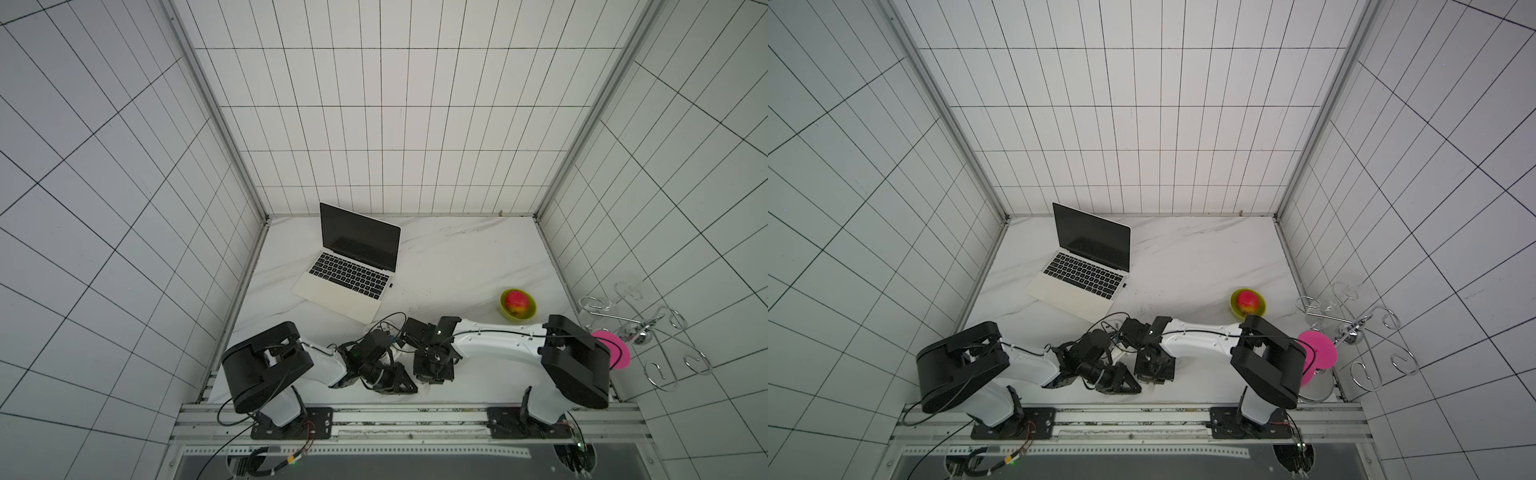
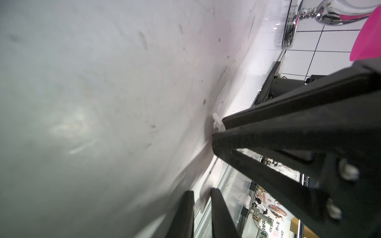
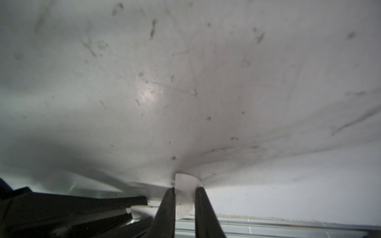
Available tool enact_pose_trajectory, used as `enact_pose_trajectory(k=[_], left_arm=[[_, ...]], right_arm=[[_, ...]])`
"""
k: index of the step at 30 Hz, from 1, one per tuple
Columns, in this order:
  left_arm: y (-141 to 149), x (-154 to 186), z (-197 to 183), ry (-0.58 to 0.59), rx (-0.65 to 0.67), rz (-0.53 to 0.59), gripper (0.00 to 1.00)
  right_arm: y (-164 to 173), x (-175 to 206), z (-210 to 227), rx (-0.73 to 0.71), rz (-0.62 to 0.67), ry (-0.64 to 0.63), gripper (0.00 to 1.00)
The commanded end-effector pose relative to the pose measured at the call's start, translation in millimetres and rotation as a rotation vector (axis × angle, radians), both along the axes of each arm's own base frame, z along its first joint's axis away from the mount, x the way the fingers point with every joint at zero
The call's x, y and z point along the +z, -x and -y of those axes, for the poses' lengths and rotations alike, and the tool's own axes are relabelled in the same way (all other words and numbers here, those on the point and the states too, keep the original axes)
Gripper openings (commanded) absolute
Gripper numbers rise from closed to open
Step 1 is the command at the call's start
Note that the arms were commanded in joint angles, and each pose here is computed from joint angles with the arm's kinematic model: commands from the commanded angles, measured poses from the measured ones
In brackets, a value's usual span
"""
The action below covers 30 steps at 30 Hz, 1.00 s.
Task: Insert the wireless mouse receiver into the laptop
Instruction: Pick up the lid from the center of the board.
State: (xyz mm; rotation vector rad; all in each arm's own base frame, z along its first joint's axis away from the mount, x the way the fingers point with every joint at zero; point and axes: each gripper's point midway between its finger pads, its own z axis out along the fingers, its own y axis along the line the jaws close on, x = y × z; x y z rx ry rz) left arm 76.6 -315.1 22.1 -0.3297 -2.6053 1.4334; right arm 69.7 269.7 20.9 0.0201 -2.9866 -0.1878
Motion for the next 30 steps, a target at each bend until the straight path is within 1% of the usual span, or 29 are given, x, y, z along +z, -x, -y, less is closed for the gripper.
enact_pose_trajectory(k=[1,3,6,7,11,13,14,16,17,19,20,23,26,27,28,30], left_arm=[[-6,5,6,0.02,0.02,0.025,0.13],[-7,8,5,0.026,0.031,0.034,0.08],[-12,17,4,0.028,0.053,0.066,0.01],[-14,19,2,0.011,0.063,0.081,0.0],[-29,39,-5,-0.026,0.099,0.169,0.0],[-41,59,-9,-0.006,0.131,0.209,0.0],[-49,72,-12,0.023,0.154,0.229,0.0],[-66,99,-22,0.092,0.208,0.261,0.0],[-75,112,-27,0.126,0.234,0.272,0.0],[-91,135,-38,0.189,0.28,0.296,0.0],[-98,148,-44,0.223,0.296,0.308,0.0],[-105,181,-49,0.332,0.274,0.327,0.0],[-102,215,-45,0.454,0.216,0.363,0.0],[-100,224,-43,0.487,0.199,0.368,0.0],[-97,230,-42,0.509,0.185,0.37,0.0],[-94,244,-41,0.548,0.159,0.39,0.0]], right_arm=[[2,-12,13,0.008,0.02,0.039,0.18],[-3,-3,14,0.013,0.049,0.024,0.21],[-17,19,20,0.017,0.12,0.008,0.31],[-25,31,24,0.01,0.163,-0.004,0.34],[-63,77,35,-0.038,0.327,-0.121,0.47],[-80,104,37,-0.044,0.404,-0.23,0.51],[-85,115,37,-0.025,0.433,-0.279,0.56],[-96,141,33,-0.008,0.501,-0.425,0.66],[-99,151,30,0.021,0.53,-0.499,0.69],[-100,179,20,0.083,0.592,-0.681,0.71],[-100,197,13,0.111,0.621,-0.795,0.74],[-94,220,-1,0.151,0.588,-1.003,0.74],[-84,239,-18,0.214,0.511,-1.192,0.74],[-79,252,-24,0.245,0.491,-1.268,0.74],[-77,255,-27,0.246,0.469,-1.305,0.74],[-76,268,-32,0.268,0.471,-1.379,0.74]])
